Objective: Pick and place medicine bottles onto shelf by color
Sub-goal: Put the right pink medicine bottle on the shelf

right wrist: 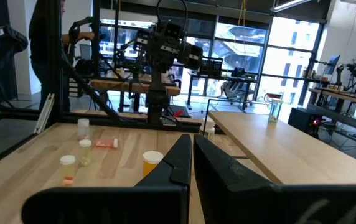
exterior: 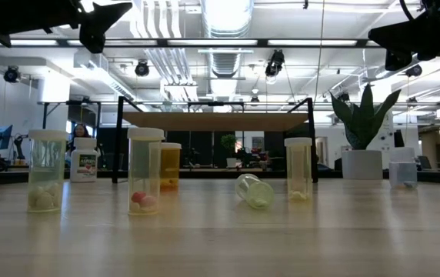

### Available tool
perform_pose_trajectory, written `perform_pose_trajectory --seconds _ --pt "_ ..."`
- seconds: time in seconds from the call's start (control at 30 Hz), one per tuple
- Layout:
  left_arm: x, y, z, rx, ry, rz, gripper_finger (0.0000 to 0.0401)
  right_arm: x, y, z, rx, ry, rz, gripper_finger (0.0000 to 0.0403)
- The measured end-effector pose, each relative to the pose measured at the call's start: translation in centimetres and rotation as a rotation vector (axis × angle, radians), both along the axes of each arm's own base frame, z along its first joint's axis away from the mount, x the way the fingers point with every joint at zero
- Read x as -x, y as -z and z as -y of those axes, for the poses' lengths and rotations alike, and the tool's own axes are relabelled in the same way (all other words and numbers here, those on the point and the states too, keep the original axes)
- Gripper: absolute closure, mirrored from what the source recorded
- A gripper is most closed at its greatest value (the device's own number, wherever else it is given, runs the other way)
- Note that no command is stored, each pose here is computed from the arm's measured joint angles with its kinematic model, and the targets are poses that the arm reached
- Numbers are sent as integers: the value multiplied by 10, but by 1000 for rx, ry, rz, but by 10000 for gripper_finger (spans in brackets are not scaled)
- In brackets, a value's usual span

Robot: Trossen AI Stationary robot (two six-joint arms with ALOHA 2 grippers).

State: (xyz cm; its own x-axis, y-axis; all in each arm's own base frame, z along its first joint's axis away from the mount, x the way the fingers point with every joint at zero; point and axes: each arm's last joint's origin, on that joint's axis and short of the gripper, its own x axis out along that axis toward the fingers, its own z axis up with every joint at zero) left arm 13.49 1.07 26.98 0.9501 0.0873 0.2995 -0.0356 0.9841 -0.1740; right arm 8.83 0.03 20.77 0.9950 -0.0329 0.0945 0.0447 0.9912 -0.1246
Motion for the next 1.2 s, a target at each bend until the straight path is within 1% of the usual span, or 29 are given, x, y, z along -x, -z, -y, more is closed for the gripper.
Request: perform_pose_trajectory --seconds 0.63,1.2 --pt "-3 2 -1 7 -23 -18 198 0 0 0 0 0 0 394" --pt "1 -2 -1 4 -27 27 198 0 0 0 0 0 0 394"
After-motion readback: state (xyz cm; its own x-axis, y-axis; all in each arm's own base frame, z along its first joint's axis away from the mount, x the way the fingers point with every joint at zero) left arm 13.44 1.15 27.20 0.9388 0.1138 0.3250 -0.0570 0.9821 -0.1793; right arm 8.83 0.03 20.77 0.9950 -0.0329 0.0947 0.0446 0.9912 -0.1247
